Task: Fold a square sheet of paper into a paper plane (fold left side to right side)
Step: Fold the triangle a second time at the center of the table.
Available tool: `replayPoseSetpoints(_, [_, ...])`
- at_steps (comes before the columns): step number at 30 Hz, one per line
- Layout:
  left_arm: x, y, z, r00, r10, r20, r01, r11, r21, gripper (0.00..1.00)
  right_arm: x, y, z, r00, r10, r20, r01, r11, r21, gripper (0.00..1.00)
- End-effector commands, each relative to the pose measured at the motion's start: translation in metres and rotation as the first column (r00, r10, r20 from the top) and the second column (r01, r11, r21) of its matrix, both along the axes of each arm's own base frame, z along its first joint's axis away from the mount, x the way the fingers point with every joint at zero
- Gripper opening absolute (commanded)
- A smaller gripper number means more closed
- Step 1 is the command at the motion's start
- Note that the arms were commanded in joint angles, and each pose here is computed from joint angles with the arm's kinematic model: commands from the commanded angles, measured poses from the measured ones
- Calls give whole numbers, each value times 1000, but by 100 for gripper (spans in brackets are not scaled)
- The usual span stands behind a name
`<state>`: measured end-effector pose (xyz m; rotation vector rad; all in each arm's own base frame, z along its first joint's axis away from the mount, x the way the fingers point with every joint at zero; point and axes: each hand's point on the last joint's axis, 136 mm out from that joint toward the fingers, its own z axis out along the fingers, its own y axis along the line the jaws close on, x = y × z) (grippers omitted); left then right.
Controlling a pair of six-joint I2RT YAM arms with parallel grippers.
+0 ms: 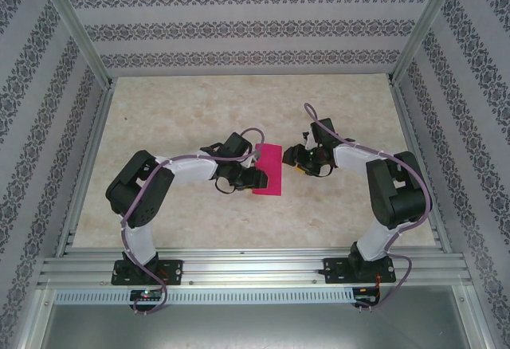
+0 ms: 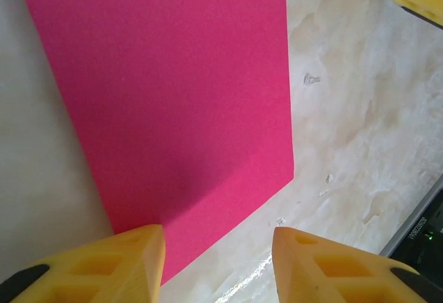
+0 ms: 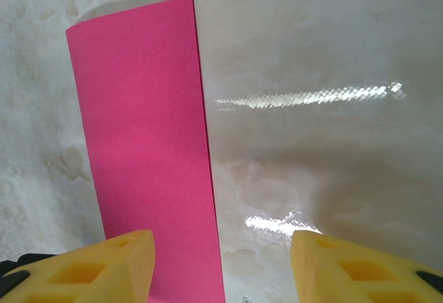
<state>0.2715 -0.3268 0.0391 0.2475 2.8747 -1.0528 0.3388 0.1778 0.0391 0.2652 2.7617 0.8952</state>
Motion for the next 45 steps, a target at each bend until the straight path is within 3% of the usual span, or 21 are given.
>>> replayPoseSetpoints(1, [-2,8,-9,1000,8,3,-8,1000,20,46,-2,12,13,1000,19,24,-20,999,50,55])
replayPoseSetpoints(11, [-9,16,-15,999,37,0,-37,999,18,45,-11,25,7,999,49,11,-49,997,66,54])
replayPoseSetpoints(20, [-9,15,-18,999,39,0,-39,999,10,45,31,31,19,990,72,123,-80,995,62,55])
replayPoseSetpoints(31, [-10,15,-19,999,42,0,-42,999,4,45,71,41,10,983,94,160,-105,993,61,58])
replayPoseSetpoints(38, [-9,14,-19,999,42,0,-42,999,4,45,73,40,1,985,89,150,-98,994,53,66])
replayPoseSetpoints(45, [-9,14,-19,999,40,-1,-40,999,4,45,66,47,2,984,103,145,-119,987,108,61])
